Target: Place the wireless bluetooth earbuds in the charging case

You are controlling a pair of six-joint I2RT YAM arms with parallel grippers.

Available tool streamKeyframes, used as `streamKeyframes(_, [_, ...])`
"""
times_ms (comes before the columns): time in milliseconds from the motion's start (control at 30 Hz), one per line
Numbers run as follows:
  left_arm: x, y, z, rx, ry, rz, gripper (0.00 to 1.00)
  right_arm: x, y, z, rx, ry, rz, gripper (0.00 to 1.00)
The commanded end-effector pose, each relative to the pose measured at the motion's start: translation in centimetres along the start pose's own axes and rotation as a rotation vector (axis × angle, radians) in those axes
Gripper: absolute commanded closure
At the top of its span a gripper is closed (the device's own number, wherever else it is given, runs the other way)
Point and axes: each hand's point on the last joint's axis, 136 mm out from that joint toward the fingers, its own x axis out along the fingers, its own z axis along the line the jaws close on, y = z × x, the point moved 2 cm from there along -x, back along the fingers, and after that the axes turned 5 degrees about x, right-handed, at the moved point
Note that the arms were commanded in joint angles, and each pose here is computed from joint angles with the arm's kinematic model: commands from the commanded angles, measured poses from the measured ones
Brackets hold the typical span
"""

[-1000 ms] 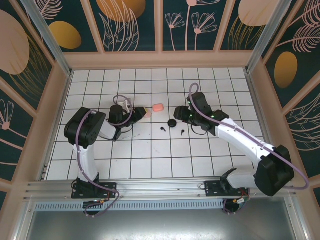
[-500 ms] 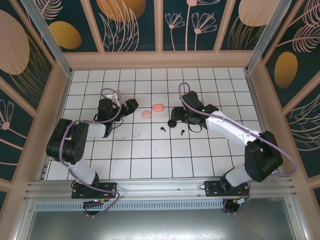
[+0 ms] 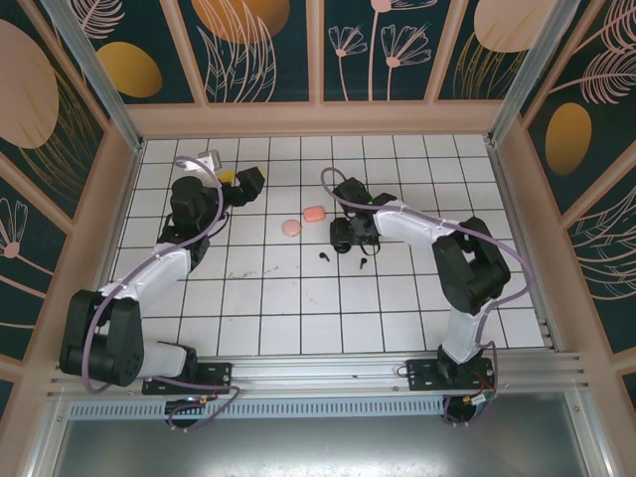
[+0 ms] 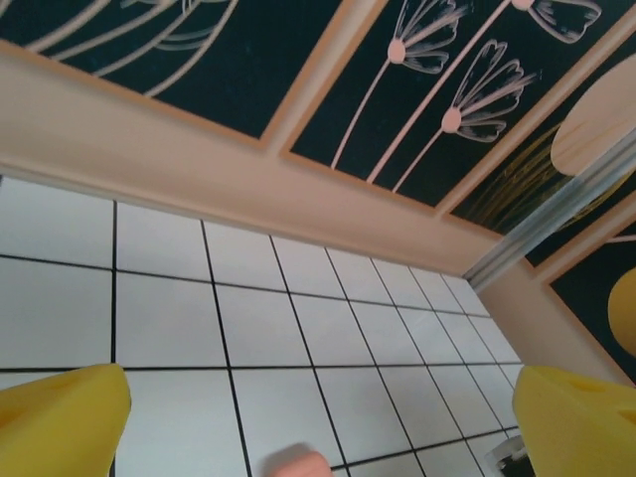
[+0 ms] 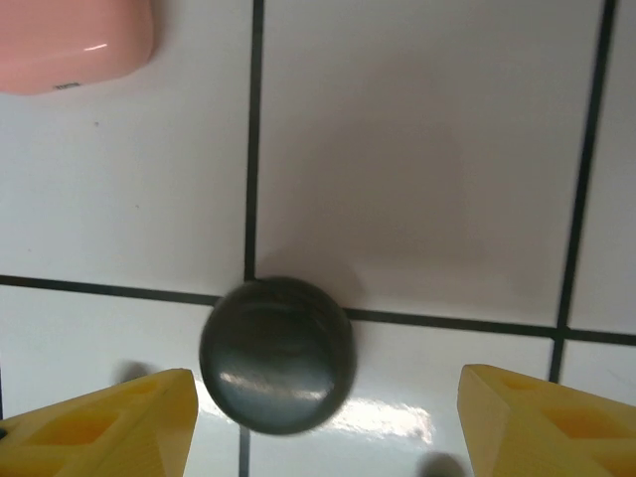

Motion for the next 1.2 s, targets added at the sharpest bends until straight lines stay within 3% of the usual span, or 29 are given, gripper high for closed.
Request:
streamKeyframes(0, [-1.0, -1.5, 0.3, 0.022, -0.058, -0.061, 0.01, 0.6, -0.4, 0.7, -0.051, 0.024, 0.017, 0.30])
streamKeyframes(200, [-2.3, -2.3, 0.8, 0.029, -0.108, -0.114, 0.01, 1.9, 0.0, 1.1, -0.084, 0.041, 0.061, 0.31])
streamKeyframes(567, [-2.1, -2.2, 1.0, 0.049, -0.128, -0.091, 0.01, 3.6, 0.9, 1.1, -0.094, 0.069, 0.105, 0.37])
streamKeyframes(800, [-1.8, -1.9, 0.9, -0.021, -0.117, -0.076, 0.01, 4.2, 1.4, 1.1, -0.086, 0.067, 0.122, 0.51])
streamKeyframes(967, [-2.6, -2.5, 0.3, -0.096, -0.066, -0.153, 0.02, 3.9, 1.4, 0.9, -0.073, 0.054, 0.110, 0.66])
streamKeyframes(1167, [-1.9, -1.6, -1.0, -0.069, 0.038, -0.107, 0.01, 1.0, -0.7, 1.2, 0.005, -0.022, 0.036, 0.69])
